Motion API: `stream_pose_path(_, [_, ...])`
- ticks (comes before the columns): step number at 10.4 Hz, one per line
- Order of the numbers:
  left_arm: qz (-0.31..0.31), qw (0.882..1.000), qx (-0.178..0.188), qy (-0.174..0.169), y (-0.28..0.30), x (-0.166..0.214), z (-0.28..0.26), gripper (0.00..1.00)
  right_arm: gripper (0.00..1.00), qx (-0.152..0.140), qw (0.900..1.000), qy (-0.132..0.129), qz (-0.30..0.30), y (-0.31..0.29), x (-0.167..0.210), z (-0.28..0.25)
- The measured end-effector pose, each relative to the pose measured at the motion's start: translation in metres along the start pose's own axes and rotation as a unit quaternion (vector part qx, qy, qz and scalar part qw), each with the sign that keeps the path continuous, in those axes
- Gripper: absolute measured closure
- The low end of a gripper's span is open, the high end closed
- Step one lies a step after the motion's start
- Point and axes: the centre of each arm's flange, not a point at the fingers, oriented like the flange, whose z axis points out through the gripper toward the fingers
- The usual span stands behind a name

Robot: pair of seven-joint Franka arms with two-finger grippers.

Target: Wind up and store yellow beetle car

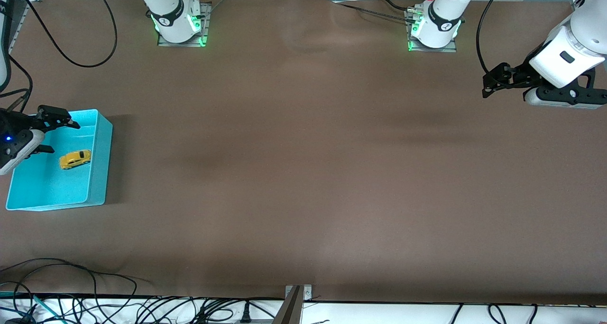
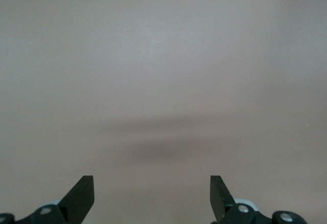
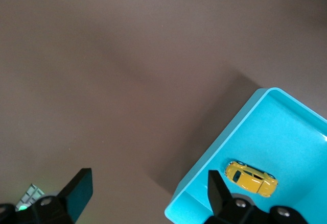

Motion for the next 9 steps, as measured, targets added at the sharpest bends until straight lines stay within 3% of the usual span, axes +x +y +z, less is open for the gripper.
stream_pose_path(3, [-0.001, 1.0, 0.0, 0.0, -0.001, 0.0, 0.0, 0.0, 0.0, 0.002, 0.996, 0.007, 0.083, -0.038, 0.018, -0.02])
stream_pose_path(5, [-0.001, 1.0, 0.0, 0.0, -0.001, 0.0, 0.0, 0.0, 0.0, 0.0, 0.988, 0.006, 0.155, -0.051, 0.014, -0.033])
stream_pose_path(9, [-0.001, 1.0, 0.0, 0.0, -0.001, 0.0, 0.0, 0.0, 0.0, -0.057, 0.953, -0.016, 0.297, -0.108, 0.016, -0.046])
